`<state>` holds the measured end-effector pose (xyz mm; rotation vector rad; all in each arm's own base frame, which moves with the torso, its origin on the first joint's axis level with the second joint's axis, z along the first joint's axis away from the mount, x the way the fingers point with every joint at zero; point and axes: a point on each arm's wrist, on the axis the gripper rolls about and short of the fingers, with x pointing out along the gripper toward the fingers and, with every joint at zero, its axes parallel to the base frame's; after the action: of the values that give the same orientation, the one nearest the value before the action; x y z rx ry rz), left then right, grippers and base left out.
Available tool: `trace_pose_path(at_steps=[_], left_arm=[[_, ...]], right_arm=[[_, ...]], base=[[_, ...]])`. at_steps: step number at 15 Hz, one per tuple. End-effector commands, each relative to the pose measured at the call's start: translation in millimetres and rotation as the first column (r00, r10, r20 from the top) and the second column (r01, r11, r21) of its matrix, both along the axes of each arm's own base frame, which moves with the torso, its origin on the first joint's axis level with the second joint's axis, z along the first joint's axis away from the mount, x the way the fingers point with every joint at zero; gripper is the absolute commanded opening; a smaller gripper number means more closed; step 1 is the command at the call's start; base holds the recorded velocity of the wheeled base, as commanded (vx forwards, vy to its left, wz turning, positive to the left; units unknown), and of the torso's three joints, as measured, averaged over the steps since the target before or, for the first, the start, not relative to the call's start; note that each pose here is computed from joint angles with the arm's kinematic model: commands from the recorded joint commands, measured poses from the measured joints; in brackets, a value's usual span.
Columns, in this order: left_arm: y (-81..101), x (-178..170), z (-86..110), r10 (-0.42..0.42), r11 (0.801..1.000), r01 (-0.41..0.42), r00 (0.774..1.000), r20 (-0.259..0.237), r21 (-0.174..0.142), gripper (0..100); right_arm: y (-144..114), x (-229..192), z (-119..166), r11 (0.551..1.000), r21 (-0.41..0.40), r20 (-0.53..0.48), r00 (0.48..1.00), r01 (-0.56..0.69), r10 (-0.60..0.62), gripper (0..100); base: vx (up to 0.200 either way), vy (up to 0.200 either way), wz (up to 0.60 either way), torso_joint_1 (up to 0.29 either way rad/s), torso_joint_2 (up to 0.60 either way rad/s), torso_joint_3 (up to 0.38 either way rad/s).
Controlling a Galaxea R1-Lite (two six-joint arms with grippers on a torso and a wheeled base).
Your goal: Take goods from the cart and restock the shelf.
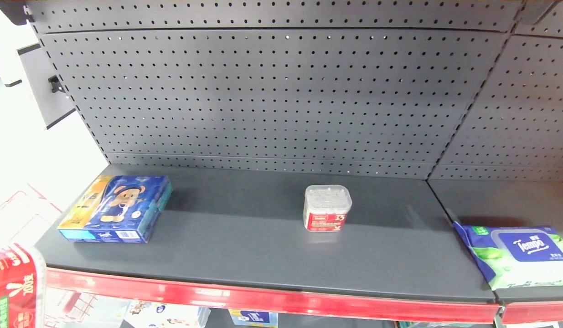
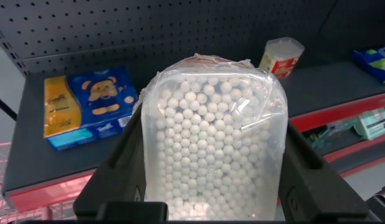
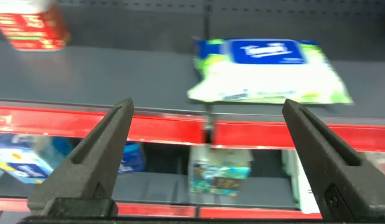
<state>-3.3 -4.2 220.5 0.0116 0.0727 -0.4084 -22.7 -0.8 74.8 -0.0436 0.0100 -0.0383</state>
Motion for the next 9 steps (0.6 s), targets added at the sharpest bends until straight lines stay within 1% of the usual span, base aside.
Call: trace_pose_path(at_steps=[1, 2, 3, 4, 5, 6, 7, 8, 9], left_arm=[[0.0, 0.2, -0.7, 0.002, 1.000, -0.002, 1.000, -0.002, 0.000, 0], [-0.1, 0.4, -1.5, 0.000, 1.000, 0.000, 1.000, -0.005, 0.001, 0], [-0.1, 0.6, -1.9, 0.000, 1.000, 0.000, 1.000, -0.007, 0.001, 0], [-0.3, 1.2, -1.9, -0.006, 1.000, 0.006, 1.000, -0.010, 0.002, 0], [-0.3, 1.4, -2.7, -0.006, 1.000, 0.006, 1.000, -0.012, 0.004, 0], [-1.0, 4.7, -3.2, -0.008, 1.000, 0.008, 1.000, -0.016, 0.027, 0], [-1.8, 8.7, -2.1, -0.006, 0.999, 0.007, 1.000, -0.011, 0.040, 0], [-2.4, 11.9, 0.1, -0.008, 0.999, 0.008, 1.000, -0.001, 0.041, 0], [-3.3, 15.8, 1.5, -0.010, 0.999, 0.010, 1.000, 0.002, 0.044, 0]], right_arm=[[0.3, 0.1, 0.0, 1.000, -0.013, -0.002, 1.000, -0.017, 0.017, 100], [0.7, 0.2, 0.2, 0.999, -0.016, -0.002, 0.999, -0.033, 0.033, 100], [1.7, 3.5, 40.5, 0.997, -0.003, -0.006, 0.997, -0.080, 0.080, 100], [1.7, 25.5, 101.1, 0.995, 0.068, -0.034, 0.996, -0.077, 0.079, 100], [2.0, 40.7, 134.5, 0.990, 0.113, -0.031, 0.995, -0.087, 0.091, 100], [3.2, 76.2, 175.1, 0.991, 0.068, -0.060, 0.991, -0.119, 0.123, 100], [6.7, 102.4, 187.7, 0.983, 0.007, -0.105, 0.977, -0.185, 0.185, 100], [13.7, 128.1, 192.4, 0.964, -0.018, -0.158, 0.953, -0.266, 0.260, 100], [25.0, 146.0, 186.8, 0.924, -0.010, -0.219, 0.903, -0.382, 0.371, 100]], base=[[0.000, 0.000, 0.00, 0.000, 0.00, 0.000], [0.000, 0.000, 0.00, 0.000, 0.00, 0.000], [0.000, 0.000, 0.00, 0.000, 0.00, 0.000], [0.000, 0.000, 0.00, 0.000, 0.00, 0.000], [0.000, 0.000, 0.00, 0.000, 0.00, 0.000], [0.000, 0.000, 0.00, 0.000, 0.00, 0.000], [0.000, 0.000, 0.00, 0.000, 0.00, 0.000], [0.000, 0.000, 0.00, 0.000, 0.00, 0.000], [0.000, 0.000, 0.00, 0.000, 0.00, 0.000]])
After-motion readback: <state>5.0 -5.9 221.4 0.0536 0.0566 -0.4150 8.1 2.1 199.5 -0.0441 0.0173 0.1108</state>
